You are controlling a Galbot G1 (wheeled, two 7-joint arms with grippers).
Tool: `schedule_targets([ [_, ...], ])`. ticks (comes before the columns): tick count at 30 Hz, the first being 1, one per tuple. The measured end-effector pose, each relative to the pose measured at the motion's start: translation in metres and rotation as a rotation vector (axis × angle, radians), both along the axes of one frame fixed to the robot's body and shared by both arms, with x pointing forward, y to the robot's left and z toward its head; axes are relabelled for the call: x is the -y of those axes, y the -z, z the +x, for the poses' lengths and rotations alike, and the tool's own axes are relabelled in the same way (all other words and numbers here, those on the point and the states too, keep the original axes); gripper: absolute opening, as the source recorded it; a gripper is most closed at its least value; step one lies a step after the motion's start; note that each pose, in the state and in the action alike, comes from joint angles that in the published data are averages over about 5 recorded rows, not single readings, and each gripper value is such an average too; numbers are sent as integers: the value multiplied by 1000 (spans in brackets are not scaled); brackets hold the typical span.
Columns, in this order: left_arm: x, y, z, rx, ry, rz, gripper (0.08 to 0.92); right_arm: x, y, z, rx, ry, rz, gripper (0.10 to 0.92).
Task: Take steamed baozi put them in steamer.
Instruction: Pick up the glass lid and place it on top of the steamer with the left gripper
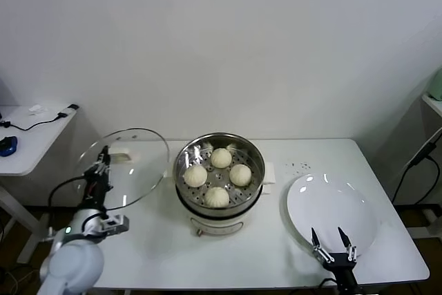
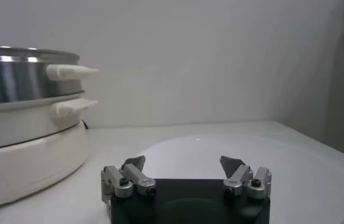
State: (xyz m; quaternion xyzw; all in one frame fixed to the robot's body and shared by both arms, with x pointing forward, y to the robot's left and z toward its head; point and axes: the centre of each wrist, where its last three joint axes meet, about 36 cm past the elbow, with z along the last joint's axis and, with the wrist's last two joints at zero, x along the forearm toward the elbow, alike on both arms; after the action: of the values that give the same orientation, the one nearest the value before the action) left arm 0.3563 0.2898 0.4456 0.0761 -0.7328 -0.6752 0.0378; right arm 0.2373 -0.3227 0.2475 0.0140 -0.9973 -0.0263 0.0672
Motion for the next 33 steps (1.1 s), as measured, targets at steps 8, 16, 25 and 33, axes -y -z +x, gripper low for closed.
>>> schedule_targets([
  [8,68,-14,2,-44,26,-47,139,1,2,-3,-9,14,-23,823],
  [16,131,-17,3,-36,68,-72,139,4,1,-6,-7,32,-38,823],
  [25,193,-13,5,-28,101,-79,139,8,5,-11,-10,48,-46,823],
  [33,235,-5,7,-34,121,-78,139,13,5,-11,0,59,-47,823],
])
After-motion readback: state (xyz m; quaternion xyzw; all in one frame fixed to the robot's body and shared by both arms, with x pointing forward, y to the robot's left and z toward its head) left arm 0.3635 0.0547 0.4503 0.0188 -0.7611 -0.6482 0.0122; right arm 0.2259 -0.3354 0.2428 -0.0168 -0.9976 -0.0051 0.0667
